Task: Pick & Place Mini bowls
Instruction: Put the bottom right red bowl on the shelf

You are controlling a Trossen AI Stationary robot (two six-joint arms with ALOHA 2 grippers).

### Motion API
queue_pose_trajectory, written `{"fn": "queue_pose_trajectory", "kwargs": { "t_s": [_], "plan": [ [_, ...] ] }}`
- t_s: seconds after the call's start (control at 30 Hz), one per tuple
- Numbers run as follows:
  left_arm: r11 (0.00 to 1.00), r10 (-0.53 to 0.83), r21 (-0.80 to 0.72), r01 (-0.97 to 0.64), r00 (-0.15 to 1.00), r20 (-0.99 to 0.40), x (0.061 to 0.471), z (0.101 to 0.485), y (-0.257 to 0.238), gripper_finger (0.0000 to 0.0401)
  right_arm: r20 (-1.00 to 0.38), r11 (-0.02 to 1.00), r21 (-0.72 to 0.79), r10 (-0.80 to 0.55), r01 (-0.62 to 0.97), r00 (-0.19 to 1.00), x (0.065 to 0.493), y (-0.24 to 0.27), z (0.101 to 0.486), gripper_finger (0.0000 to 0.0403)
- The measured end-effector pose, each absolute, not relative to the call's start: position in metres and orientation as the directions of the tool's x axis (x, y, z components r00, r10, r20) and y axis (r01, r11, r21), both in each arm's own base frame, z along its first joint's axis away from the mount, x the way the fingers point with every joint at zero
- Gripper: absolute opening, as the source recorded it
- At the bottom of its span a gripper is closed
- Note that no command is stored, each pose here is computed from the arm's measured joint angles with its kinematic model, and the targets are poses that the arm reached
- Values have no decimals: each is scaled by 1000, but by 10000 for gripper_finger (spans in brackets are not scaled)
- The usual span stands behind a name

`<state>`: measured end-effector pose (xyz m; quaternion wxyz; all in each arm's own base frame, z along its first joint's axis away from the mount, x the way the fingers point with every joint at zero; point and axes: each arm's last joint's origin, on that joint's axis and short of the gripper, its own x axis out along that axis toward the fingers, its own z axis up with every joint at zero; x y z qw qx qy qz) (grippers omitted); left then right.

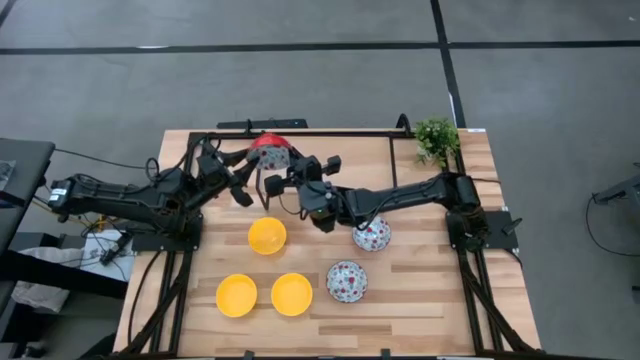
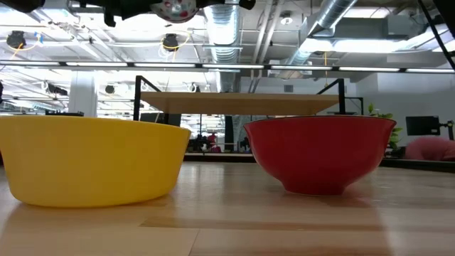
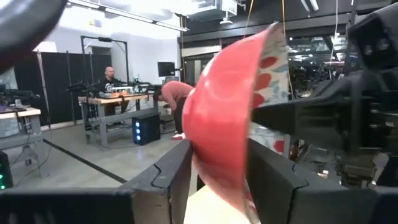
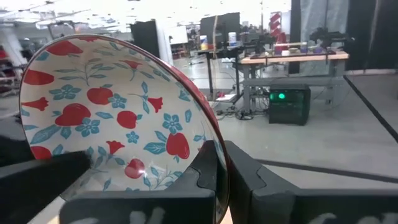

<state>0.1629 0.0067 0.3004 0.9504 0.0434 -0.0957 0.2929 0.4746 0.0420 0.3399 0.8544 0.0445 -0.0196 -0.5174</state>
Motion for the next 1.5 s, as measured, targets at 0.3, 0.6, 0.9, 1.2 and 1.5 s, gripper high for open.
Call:
{"fn": "queue_pose_trajectory", "kwargs": {
  "t_s": [0.3,0.6,0.9,1.2,1.5],
  "plan": [
    [805,578,9,-593,787,215,163,301,11,83,-7,468,106,-882,877,472,478,48,335,0],
    [791,597,3,-612,773,215,163,302,12,44,-3,488,118,-871,865,491,478,49,336,19],
    [786,604,-3,-618,767,217,162,302,13,35,7,521,144,-851,841,526,479,49,338,35],
    [769,626,-6,-639,751,212,161,302,13,14,13,604,150,-793,783,609,479,55,342,87],
    [793,591,26,-609,779,208,163,301,11,13,18,635,80,-771,768,636,474,70,348,183]
  ]
}}
